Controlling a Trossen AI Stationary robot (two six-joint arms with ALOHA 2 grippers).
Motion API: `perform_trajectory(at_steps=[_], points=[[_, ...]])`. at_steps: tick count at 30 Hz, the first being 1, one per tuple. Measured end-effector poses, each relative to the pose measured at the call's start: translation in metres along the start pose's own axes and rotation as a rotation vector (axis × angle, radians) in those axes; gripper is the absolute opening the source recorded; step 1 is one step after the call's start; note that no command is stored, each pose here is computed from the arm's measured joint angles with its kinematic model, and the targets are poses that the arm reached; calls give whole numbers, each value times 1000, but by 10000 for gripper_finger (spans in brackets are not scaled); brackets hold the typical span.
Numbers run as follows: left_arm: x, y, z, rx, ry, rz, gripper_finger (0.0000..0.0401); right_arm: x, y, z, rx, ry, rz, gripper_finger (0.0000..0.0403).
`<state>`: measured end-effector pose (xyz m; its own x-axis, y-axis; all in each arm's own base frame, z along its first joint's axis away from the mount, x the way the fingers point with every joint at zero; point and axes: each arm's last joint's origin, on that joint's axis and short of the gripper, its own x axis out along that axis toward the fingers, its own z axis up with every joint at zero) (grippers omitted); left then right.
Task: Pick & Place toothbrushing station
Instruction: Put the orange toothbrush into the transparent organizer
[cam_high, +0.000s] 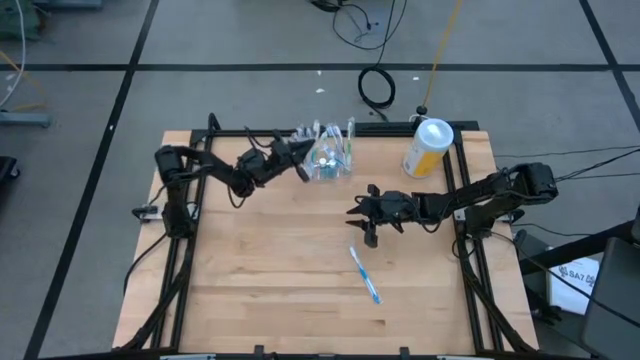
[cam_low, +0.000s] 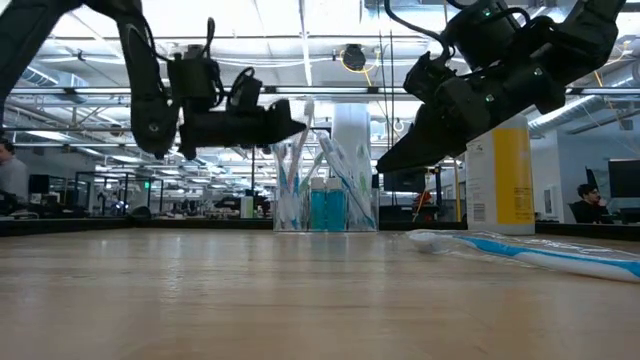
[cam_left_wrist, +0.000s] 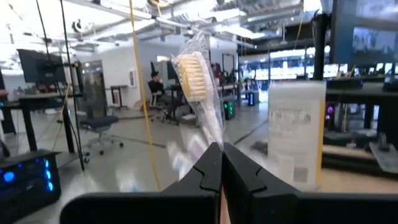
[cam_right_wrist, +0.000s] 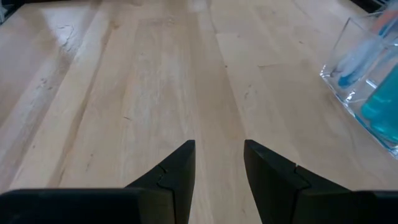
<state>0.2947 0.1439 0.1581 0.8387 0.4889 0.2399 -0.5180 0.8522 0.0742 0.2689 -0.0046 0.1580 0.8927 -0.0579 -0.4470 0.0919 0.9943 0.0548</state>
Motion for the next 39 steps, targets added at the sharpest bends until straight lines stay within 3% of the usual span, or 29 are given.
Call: perform_trajectory(at_steps=[13,24,33,39], points=[[-5,-20,-28,28,122,-45,4,0,0,0,0,3,0,128],[-8,-33,-27,61,150,83,3,0,0,0,0,4,0,128],[-13,-46,-23,95,177,288,11,0,0,0,0,4,-1,128],[-18,-59,-22,106,190,348,9,0,0,0,0,4,-2,128]])
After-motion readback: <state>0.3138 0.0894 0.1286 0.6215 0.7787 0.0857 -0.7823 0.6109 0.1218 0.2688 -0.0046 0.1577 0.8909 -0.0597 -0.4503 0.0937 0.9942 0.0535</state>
